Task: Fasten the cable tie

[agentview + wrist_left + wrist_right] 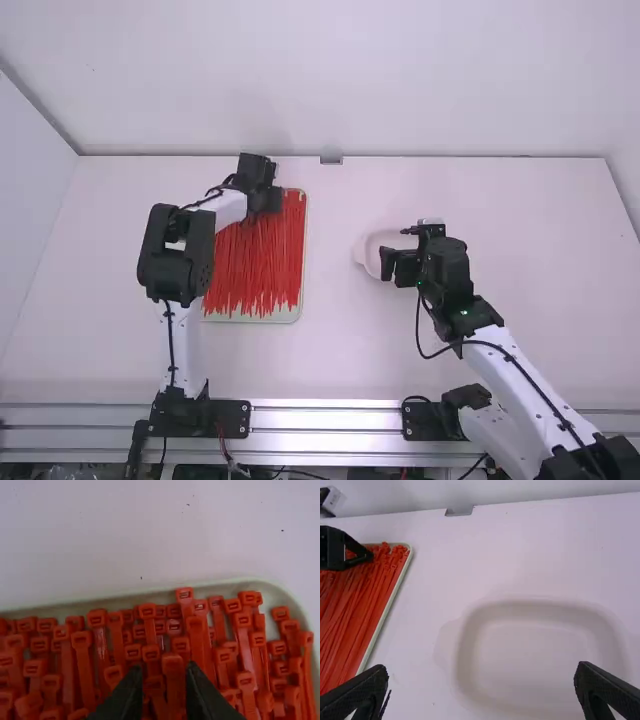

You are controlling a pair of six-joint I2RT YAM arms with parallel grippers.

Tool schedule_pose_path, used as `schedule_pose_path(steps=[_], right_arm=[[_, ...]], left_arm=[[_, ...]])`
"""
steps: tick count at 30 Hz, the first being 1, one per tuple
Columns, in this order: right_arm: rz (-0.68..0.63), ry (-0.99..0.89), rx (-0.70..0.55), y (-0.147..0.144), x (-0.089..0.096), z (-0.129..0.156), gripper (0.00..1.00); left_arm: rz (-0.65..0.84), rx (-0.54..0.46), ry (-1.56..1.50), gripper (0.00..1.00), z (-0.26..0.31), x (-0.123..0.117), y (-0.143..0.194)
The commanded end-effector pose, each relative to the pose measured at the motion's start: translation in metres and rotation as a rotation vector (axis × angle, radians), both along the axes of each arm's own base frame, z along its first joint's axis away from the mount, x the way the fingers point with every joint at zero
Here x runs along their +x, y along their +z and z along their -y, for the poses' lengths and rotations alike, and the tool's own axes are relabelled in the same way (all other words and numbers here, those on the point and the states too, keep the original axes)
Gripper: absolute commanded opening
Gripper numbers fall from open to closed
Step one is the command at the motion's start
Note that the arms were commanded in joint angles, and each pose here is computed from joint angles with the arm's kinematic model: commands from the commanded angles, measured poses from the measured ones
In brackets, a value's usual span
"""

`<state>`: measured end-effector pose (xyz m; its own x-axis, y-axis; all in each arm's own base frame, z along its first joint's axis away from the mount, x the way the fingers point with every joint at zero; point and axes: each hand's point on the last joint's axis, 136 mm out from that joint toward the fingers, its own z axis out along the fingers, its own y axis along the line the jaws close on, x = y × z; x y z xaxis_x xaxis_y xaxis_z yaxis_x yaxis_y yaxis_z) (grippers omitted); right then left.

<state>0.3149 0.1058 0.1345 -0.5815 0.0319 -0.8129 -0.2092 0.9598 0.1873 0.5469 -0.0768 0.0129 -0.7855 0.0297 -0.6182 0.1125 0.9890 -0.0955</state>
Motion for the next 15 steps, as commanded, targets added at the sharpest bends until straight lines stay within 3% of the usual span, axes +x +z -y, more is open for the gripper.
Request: schedule_pose_path(steps=[1, 10, 15], right_arm=[[0.034, 0.0, 0.011, 0.0164, 0.0074, -0.0033, 0.99], [0.035, 0.0, 0.012, 0.0165, 0.0075, -0.0033, 0.99], [0.035, 0.001, 0.012, 0.0165, 0.0075, -0.0034, 0.99]], left_arm=[[-0.017, 0.004, 0.002, 0.18, -0.0004, -0.0022, -0.0089], [0.009, 0.0, 0.002, 0.03, 0.0004, 0.0028, -0.0047], [0.014, 0.0, 0.003, 0.02, 0.0003, 0.0039, -0.0038]])
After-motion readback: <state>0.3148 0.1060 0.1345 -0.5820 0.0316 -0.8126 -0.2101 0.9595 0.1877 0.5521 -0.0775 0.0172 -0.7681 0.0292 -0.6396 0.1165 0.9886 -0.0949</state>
